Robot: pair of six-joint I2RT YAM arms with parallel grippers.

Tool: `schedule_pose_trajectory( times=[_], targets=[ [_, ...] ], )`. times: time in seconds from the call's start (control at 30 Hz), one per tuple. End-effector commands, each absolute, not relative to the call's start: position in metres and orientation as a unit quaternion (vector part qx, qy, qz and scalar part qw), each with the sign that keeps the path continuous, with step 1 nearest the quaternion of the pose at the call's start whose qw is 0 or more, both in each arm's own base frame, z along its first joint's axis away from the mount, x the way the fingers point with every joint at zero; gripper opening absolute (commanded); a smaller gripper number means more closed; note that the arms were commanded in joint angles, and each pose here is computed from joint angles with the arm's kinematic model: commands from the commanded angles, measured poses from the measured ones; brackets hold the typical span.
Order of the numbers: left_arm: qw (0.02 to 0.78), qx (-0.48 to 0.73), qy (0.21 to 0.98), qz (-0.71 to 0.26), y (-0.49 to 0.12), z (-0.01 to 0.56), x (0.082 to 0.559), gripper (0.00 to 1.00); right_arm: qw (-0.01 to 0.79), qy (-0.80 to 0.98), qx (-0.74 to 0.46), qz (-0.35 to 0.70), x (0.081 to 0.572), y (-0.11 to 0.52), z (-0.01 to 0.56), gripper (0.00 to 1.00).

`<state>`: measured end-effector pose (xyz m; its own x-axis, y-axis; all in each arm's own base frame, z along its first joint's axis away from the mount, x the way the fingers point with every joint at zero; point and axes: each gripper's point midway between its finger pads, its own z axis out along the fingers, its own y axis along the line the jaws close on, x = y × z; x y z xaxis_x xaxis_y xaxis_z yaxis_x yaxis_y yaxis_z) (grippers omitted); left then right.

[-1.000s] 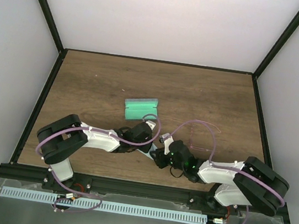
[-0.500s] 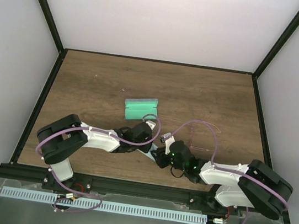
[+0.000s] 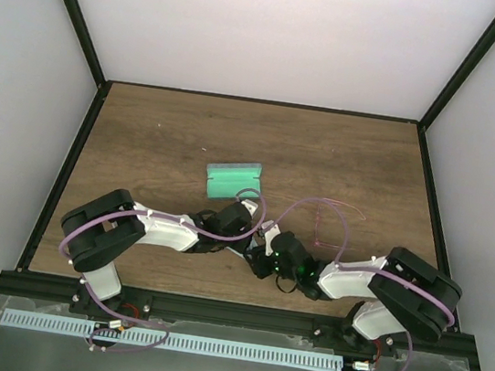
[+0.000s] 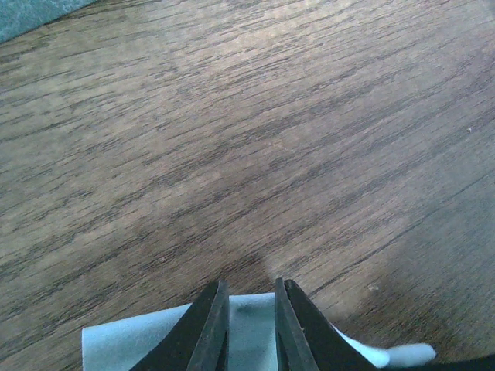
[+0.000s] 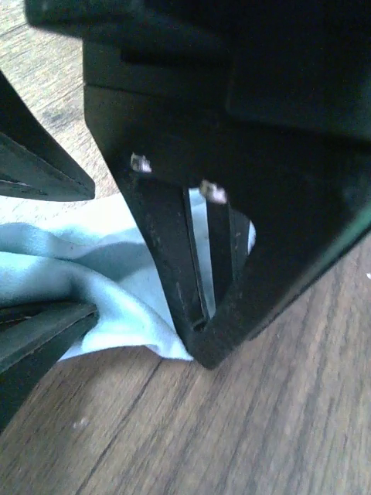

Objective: Organize the sunglasses
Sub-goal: Adjust the glasses cleaning cloth at the center of the board.

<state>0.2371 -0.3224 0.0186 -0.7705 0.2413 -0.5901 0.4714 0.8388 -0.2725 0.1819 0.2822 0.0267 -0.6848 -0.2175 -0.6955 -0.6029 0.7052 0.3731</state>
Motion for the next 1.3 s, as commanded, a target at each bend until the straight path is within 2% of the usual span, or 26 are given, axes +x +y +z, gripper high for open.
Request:
schedule_pose_trajectory(
  times=[0.0, 0.43, 0.77, 1.27],
  targets=[
    [0.25, 0.195, 0.929, -0.19, -0.31, 0.002, 0.227, 0.2, 0.323, 0.867, -0.243, 0.293, 0.182, 0.292, 0.031, 0.37],
    [0.25, 0.196, 0.929, -0.191, -0.31, 0.002, 0.226, 0.2, 0.39, 0.866, -0.192, 0.249, 0.194, 0.255, 0.071, 0.39],
    [0.246, 0.193, 0.93, -0.194, -0.308, 0.004, 0.224, 0.21, 0.36, 0.834, -0.25, 0.335, 0.175, 0.294, 0.068, 0.4],
    [0.242, 0.194, 0.93, -0.196, -0.308, 0.001, 0.222, 0.21, 0.341, 0.847, -0.256, 0.318, 0.184, 0.308, 0.047, 0.44]
  ],
)
